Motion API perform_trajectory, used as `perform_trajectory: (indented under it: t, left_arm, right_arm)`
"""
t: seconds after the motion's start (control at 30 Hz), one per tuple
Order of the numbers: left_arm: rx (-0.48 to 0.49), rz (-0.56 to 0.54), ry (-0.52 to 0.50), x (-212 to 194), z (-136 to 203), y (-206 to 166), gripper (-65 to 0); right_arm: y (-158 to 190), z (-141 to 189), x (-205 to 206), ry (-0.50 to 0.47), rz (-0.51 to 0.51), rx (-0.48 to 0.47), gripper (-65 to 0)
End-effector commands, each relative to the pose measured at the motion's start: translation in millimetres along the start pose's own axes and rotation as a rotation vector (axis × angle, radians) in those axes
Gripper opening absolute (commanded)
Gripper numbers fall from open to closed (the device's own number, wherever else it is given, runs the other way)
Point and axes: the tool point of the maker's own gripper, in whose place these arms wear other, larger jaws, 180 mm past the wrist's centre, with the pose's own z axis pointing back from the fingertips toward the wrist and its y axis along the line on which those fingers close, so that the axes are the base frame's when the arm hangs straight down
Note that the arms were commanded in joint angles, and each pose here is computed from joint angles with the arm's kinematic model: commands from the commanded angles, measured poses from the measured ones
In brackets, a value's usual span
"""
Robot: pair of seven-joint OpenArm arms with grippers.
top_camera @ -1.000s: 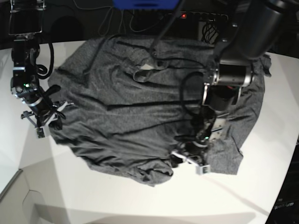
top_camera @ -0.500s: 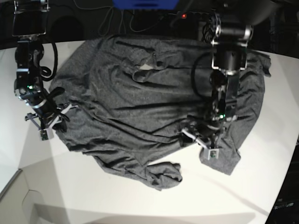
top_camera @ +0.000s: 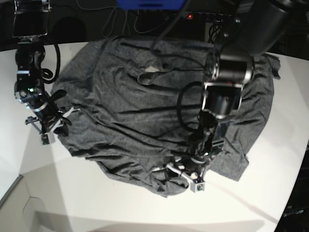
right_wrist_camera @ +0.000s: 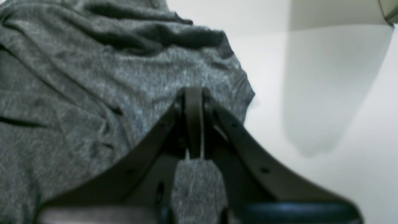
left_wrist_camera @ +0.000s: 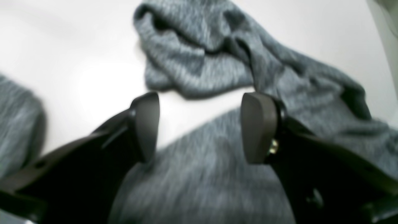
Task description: Layout the t-shirt on the table in an organized manner, then fold the t-shirt properly
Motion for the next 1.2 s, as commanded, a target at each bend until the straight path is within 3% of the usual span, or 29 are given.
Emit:
perform_trajectory:
  t: [0.0,0.3,0.57,0.7,0.8,0.93,1.07,1.17]
  left_arm:
    - [-0.018,-0.008,-0.079,31.7,-4.9,-11.4,-24.8]
    - [0.198,0.010,-0.174,39.2,-6.0,34.1,-24.7]
    - [0.208,0.007,-0.168,36.6,-5.6,36.1,-25.0]
    - [0.214,0.028,-0.164,28.3,-3.9,40.3,-25.1]
    - [0.190,0.023,-0.228,44.0,1.5,34.3,-25.1]
    - [0.166,-0.004,-0.270,67.6,25.4,38.6,-25.1]
    - [0.120,-0.038,-0.329,94.8,56.6,21.7,-25.1]
    - [0.136,-0.059,-0.285,86.9,66.4,33.5,-25.1]
  right_arm:
    - [-5.1,3.8,14.1,-0.047,0.013,-0.006,-65.0]
    - [-2.8,8.2,6.3,-0.033,0.020,-0.002,-65.0]
    - [-1.7,7.3,3.3,-0.027,0.013,0.000,-65.0]
    - [-9.0,-1.4,38.8,-0.096,0.020,-0.012,-65.0]
    - [-12.4,-21.3,67.7,-0.133,-0.001,-0.010,-65.0]
    - [2.8,-64.2,86.7,-0.101,-0.035,0.042,-65.0]
    - [42.0,-106.0,95.8,-0.040,-0.075,0.124,-65.0]
    - [78.2,-129.6,94.7,-0.002,-0.087,0.188,-65.0]
